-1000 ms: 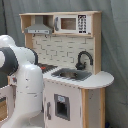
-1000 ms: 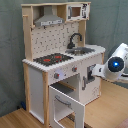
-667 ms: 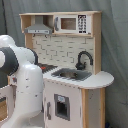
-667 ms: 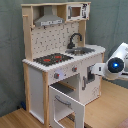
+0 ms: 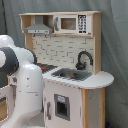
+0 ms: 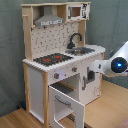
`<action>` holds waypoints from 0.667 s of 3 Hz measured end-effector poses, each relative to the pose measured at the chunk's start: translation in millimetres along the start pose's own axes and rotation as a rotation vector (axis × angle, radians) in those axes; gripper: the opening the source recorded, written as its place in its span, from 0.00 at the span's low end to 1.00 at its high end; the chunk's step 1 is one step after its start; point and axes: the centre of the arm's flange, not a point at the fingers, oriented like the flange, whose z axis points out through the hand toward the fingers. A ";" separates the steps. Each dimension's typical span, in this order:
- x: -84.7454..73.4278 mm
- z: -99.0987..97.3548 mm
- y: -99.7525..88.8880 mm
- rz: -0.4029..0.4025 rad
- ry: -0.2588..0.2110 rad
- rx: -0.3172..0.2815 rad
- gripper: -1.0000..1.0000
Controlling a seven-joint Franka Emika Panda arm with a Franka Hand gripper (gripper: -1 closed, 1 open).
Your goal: Play with the kitchen
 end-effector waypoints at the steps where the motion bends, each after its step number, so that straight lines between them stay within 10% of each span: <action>1: 2.0 -11.5 5.4 -0.024 0.026 -0.075 1.00; 2: 9.1 -21.7 7.1 -0.047 0.052 -0.156 1.00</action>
